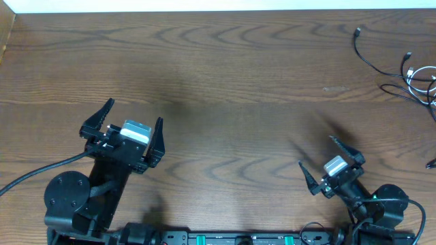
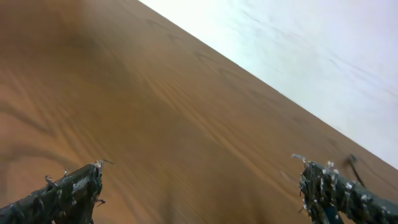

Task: Untangle cables

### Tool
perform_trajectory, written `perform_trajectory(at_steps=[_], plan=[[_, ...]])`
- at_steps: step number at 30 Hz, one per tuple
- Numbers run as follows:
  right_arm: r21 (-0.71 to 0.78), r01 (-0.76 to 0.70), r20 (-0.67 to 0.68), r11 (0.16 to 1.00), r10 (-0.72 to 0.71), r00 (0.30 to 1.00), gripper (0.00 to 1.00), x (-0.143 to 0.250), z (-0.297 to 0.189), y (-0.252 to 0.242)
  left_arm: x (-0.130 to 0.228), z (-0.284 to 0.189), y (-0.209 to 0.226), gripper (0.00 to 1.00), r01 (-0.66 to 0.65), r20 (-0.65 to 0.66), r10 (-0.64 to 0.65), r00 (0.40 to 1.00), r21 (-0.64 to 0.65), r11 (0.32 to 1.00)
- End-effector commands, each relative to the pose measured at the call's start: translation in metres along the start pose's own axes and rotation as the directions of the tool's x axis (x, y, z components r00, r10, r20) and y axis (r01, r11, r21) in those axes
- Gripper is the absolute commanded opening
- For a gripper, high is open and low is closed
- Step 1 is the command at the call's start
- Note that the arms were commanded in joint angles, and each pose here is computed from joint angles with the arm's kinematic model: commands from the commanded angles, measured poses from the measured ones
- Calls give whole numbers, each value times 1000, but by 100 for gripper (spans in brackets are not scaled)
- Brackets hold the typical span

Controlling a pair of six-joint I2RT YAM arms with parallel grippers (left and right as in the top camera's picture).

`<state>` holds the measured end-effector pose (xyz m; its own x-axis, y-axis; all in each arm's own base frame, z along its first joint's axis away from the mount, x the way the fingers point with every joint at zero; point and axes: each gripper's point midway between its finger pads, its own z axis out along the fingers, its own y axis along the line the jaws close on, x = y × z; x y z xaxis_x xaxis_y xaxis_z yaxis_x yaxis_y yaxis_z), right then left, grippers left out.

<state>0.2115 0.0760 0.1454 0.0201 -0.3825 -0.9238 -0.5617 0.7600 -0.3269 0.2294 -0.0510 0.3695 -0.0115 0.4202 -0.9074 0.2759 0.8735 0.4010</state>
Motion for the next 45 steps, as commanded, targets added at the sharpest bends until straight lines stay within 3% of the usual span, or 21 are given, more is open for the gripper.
perform_trajectory(at_steps=[1, 5, 37, 39, 45], plan=[[-57, 32, 32, 998, -30, 999, 99, -6, 2, 14, -5, -3, 4, 92, 4, 12, -3, 1000, -18, 1000], [-105, 83, 96, 991, -73, 993, 99, -20, 1, 28, -5, -3, 4, 92, 4, 12, -3, 1000, -19, 1000], [-112, 83, 96, 990, -72, 993, 99, -20, 2, 30, -15, -1, 1, 92, -1, 56, 0, 998, 7, 1000], [-112, 83, 96, 990, -72, 993, 99, -20, 2, 30, -15, -1, 1, 98, -1, 57, 1, 998, 7, 1000], [-112, 83, 96, 990, -72, 993, 99, -20, 2, 30, -7, -1, -3, 98, 3, 26, -4, 1000, 21, 1000]])
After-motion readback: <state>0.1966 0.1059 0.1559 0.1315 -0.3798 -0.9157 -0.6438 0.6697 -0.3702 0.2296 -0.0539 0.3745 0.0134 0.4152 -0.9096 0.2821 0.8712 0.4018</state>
